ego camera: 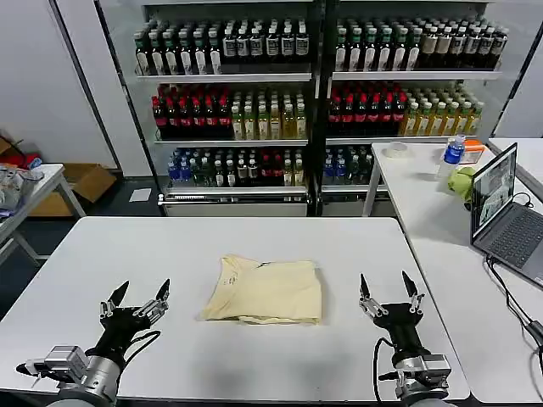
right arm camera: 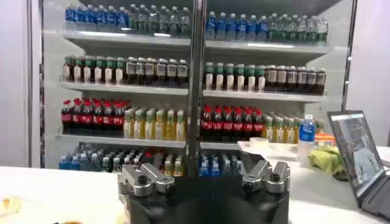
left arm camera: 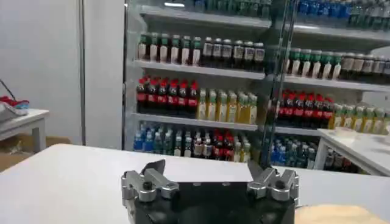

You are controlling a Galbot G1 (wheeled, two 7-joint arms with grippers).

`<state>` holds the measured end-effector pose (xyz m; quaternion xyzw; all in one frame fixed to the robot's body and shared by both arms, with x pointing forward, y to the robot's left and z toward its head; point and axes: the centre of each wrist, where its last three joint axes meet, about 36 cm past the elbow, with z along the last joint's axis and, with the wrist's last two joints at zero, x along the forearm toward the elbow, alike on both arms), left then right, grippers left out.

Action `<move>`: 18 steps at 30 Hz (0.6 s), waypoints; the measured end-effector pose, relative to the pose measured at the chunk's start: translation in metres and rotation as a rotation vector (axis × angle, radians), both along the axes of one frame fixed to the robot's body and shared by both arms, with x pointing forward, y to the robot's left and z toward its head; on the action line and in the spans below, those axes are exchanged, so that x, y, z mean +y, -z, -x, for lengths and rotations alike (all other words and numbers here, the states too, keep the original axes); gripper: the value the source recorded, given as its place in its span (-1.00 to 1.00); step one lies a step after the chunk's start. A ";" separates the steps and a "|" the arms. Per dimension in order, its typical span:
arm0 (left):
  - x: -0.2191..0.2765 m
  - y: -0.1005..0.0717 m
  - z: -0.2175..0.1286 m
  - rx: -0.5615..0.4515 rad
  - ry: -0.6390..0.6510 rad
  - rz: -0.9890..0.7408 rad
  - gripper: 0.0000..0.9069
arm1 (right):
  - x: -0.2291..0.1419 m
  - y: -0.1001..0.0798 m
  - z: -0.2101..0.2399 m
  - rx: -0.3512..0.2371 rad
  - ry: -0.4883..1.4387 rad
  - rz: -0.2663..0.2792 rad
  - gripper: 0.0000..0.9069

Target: Fold and organize the clothes.

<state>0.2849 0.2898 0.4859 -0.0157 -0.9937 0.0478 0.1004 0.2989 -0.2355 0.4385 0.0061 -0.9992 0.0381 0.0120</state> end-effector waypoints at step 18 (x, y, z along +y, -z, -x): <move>-0.003 -0.003 0.003 -0.014 0.005 -0.030 1.00 | -0.007 -0.012 0.010 -0.020 0.017 0.021 1.00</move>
